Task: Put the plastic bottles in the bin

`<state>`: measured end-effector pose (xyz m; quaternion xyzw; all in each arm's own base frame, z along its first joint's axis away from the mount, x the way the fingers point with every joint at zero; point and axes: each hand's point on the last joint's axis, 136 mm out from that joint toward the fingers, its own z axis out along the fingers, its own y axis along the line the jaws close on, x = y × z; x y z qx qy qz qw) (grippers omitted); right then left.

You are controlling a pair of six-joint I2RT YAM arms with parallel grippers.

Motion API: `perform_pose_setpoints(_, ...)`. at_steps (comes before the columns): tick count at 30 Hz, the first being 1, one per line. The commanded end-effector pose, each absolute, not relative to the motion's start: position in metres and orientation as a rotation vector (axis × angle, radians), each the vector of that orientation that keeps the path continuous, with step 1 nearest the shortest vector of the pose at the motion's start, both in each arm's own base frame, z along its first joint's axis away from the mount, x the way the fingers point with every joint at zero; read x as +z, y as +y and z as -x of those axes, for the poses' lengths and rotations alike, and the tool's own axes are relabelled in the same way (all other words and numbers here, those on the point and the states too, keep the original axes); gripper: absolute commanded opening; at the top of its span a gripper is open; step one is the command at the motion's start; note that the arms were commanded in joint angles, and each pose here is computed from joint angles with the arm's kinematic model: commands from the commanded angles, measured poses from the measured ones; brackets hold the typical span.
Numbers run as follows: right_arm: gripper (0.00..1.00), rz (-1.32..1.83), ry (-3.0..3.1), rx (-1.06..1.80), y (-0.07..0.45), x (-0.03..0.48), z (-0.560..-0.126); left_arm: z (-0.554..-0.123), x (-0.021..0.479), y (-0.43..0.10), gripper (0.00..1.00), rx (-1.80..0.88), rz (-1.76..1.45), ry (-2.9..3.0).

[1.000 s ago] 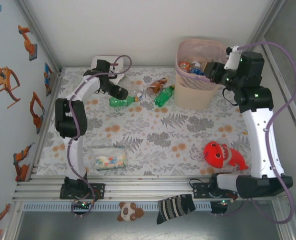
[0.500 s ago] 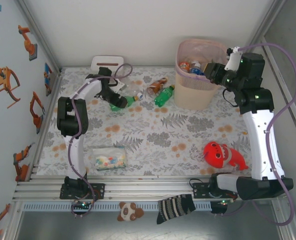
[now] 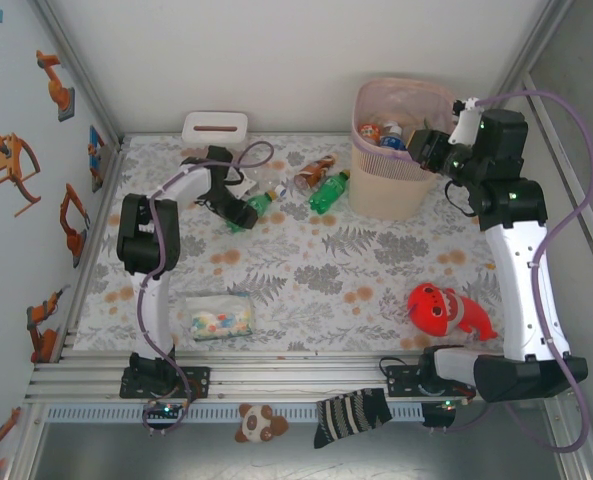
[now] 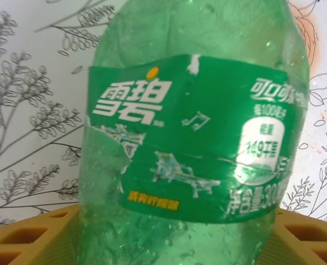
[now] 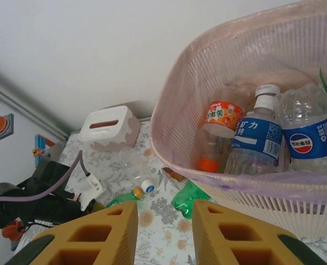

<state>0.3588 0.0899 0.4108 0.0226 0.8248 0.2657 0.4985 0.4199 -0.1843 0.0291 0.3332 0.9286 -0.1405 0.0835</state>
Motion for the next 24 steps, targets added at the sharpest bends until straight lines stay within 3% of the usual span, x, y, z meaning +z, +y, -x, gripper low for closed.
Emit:
perform_pose_setpoints(1, 0.32, -0.053, 1.970, 0.658, 0.090, 0.418, -0.353, -0.411, 0.045, -0.188, 0.68, -0.429, -0.998, 2.759)
perform_pose_setpoints(12, 0.32, -0.055, 1.950, 0.676, 0.091, 0.425, -0.348, -0.397, 0.053, -0.196, 0.52, -0.445, -1.013, 2.738)
perform_pose_setpoints(24, 0.32, -0.014, 1.884, 0.792, 0.105, 0.441, -0.339, -0.375, 0.101, -0.218, 0.48, -0.660, -0.954, 2.603)
